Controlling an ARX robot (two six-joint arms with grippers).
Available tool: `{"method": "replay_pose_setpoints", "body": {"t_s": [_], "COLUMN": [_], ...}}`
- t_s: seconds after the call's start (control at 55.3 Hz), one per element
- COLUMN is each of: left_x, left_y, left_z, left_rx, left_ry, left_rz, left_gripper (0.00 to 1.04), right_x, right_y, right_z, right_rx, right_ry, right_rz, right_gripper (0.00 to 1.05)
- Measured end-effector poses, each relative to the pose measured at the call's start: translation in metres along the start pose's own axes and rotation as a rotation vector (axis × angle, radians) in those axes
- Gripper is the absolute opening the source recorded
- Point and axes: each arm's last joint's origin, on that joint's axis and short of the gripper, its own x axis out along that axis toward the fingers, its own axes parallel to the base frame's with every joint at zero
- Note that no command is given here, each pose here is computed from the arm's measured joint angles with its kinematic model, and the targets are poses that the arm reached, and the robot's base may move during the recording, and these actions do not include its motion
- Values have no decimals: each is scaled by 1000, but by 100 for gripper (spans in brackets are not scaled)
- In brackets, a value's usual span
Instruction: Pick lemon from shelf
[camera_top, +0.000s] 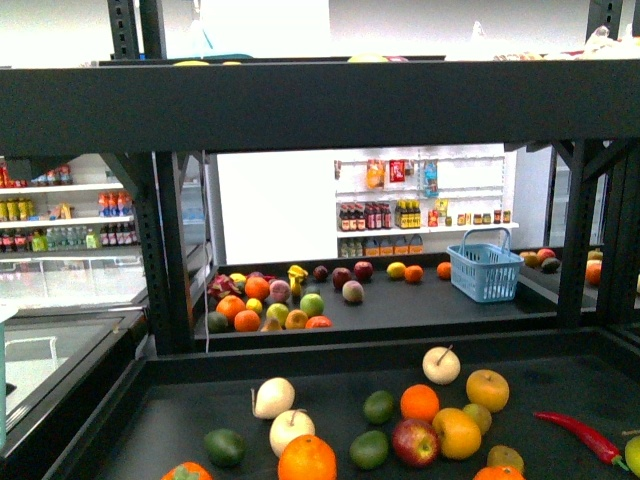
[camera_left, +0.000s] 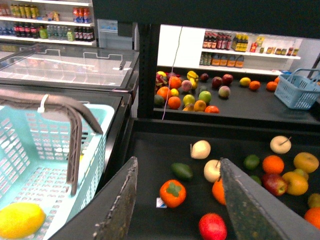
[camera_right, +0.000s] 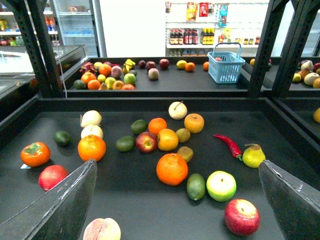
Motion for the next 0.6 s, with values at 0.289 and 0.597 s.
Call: {"method": "replay_pose_setpoints", "body": {"t_s": [0.289, 0.597], "left_x": [-14, -24], "left_y": [1, 1], "left_z": [-41, -62], "left_rx": [9, 10], "left_ry": [11, 1], "left_rz": [-1, -1], "left_gripper": [3, 3], "right_x": [0, 0], "right_y": [0, 0], "right_z": [0, 0], "right_rx": [0, 0], "right_ry": [0, 0], "right_rz": [0, 0], "right_gripper": [97, 97]}}
